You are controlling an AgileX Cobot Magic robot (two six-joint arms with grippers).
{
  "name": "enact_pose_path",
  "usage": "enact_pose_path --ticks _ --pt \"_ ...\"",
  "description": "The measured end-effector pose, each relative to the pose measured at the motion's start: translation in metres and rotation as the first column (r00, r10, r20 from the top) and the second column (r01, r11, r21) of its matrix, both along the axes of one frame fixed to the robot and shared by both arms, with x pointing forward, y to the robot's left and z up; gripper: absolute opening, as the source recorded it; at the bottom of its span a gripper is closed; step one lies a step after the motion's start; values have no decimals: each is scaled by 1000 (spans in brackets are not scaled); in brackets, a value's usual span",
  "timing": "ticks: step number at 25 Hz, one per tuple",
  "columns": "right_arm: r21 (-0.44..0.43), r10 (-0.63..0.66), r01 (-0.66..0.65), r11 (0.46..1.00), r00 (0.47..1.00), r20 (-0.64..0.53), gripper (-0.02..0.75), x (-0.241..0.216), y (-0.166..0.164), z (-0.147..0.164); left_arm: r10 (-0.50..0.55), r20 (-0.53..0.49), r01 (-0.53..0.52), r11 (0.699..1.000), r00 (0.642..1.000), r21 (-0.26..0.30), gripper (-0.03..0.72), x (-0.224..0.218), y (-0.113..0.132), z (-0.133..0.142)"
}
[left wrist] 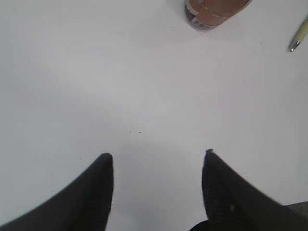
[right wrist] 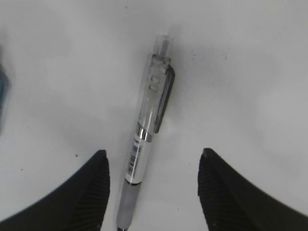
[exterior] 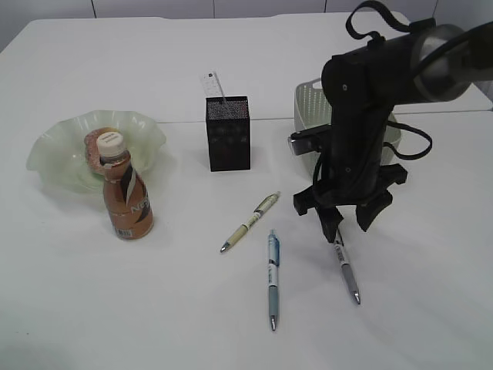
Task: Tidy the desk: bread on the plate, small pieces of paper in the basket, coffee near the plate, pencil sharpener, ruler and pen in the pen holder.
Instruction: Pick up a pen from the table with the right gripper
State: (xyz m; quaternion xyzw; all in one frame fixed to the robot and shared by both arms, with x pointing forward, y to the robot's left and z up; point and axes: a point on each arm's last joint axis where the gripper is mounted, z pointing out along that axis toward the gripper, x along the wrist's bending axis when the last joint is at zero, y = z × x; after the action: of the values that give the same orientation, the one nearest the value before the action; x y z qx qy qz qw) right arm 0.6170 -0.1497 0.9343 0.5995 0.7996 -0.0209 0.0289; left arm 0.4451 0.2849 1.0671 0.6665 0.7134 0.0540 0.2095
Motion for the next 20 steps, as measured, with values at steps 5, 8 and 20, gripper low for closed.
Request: enact_pose_path --ticks 5,8,20 --pt "10 -9 9 1000 1000 16 426 4 -2 -5 0 0 0 1000 1000 -1 432 0 0 0" --pt "10 -10 10 1000 1000 10 426 5 -2 -10 1 0 -1 1000 1000 -6 432 0 0 0" --pt "30 -33 34 999 998 -48 384 6 3 -37 2 0 -2 1000 1000 -11 432 0 -1 0"
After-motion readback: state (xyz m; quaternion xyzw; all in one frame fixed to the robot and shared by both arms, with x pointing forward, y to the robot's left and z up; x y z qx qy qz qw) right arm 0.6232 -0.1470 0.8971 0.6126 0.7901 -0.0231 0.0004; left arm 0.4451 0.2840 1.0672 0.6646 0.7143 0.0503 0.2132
